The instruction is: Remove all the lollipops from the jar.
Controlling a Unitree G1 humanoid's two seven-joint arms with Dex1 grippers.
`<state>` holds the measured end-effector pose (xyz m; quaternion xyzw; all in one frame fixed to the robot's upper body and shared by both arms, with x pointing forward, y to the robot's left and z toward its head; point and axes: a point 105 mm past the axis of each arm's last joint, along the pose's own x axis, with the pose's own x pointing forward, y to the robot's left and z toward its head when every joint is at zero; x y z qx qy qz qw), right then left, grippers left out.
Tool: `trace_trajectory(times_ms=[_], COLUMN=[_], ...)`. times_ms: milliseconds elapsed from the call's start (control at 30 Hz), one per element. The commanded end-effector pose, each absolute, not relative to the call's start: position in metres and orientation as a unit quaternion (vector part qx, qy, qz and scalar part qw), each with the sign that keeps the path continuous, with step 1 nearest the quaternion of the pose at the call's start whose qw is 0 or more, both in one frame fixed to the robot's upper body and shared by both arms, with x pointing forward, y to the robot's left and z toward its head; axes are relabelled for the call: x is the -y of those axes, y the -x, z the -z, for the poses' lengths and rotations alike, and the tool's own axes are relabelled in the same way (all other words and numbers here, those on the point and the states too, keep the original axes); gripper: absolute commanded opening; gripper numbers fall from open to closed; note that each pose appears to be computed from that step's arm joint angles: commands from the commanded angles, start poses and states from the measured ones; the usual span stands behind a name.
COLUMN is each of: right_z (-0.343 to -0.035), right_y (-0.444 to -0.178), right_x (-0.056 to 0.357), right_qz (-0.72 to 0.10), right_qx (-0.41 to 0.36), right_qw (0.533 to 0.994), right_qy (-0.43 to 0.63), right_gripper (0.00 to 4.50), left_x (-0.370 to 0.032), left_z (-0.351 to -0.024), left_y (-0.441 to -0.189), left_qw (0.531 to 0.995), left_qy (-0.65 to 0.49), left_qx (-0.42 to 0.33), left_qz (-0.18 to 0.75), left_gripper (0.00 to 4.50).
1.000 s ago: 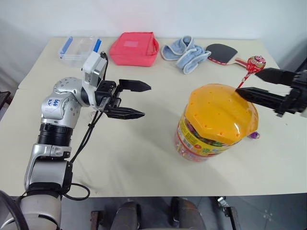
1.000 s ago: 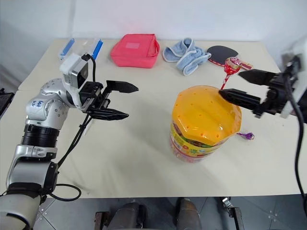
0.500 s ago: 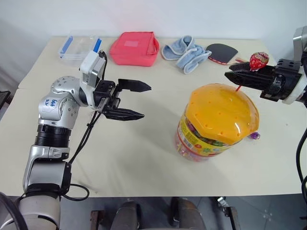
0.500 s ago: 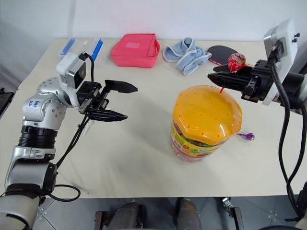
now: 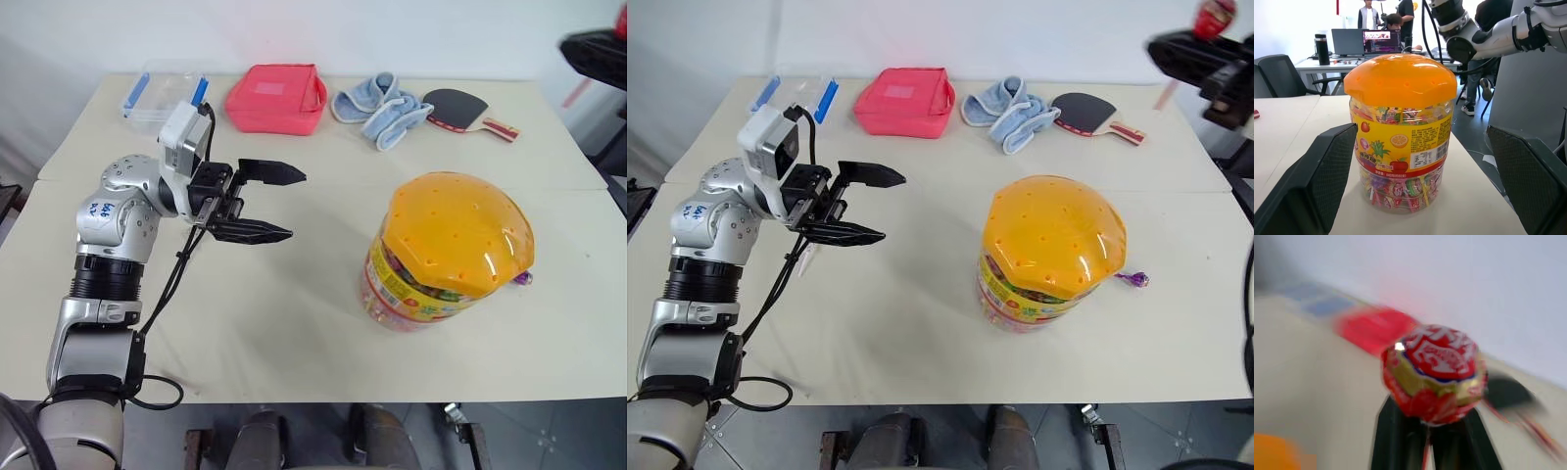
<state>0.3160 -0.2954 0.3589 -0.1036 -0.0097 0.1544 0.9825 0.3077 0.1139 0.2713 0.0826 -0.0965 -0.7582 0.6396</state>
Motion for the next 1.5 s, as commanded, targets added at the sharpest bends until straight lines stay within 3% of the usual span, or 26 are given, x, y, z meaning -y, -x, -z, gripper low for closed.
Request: trace_trajectory(times_ms=[33,133,233,333,433,567,667,833,1033,1267,1500], right_z=[-0.322,-0.252,-0.205,-0.17,-0.154,-0.146,-0.139,-0.141,-0.173,-0.245,-0.209], right_y=[-0.321,-0.315,-0.307,-0.299,-0.298,-0.298,-0.296,-0.291,-0.279,-0.24,-0.209], right_x=[0.352,0.402,0.42,0.428,0.428,0.428,0.429,0.427,0.413,0.324,0.27], right_qz=[-0.044,0.033,0.05,0.053,0.052,0.049,0.048,0.037,0.006,-0.146,-0.293], right_qx=[-0.063,-0.175,-0.234,-0.271,-0.272,-0.274,-0.286,-0.285,-0.225,-0.013,-0.041], right_qw=[0.989,0.979,0.967,0.959,0.96,0.96,0.956,0.957,0.973,0.982,0.943], right_qy=[0.124,0.1,0.083,0.067,0.048,0.039,0.042,0.035,0.039,0.122,0.154], right_gripper=[0.04,0.04,0.04,0.04,0.04,0.04,0.78,2.44,4.4,4.45,4.45], left_x=[-0.116,-0.118,-0.122,-0.126,-0.13,-0.13,-0.131,-0.13,-0.132,-0.138,-0.155], left_z=[-0.273,-0.27,-0.262,-0.258,-0.254,-0.254,-0.257,-0.268,-0.279,-0.271,-0.256], left_y=[-0.301,-0.307,-0.309,-0.309,-0.31,-0.31,-0.307,-0.305,-0.307,-0.31,-0.32], left_qw=[0.616,0.631,0.647,0.66,0.685,0.699,0.699,0.702,0.713,0.711,0.729], left_qy=[-0.104,-0.094,-0.095,-0.089,-0.091,-0.089,-0.08,-0.062,-0.036,-0.018,-0.016], left_qx=[0.1,0.098,0.077,0.061,0.054,0.058,0.067,0.091,0.102,0.084,0.054], left_qz=[0.774,0.764,0.753,0.744,0.721,0.708,0.708,0.703,0.693,0.698,0.682], left_gripper=[4.5,4.5,4.5,4.5,4.5,4.5,4.5,4.5,4.5,4.5,4.5])
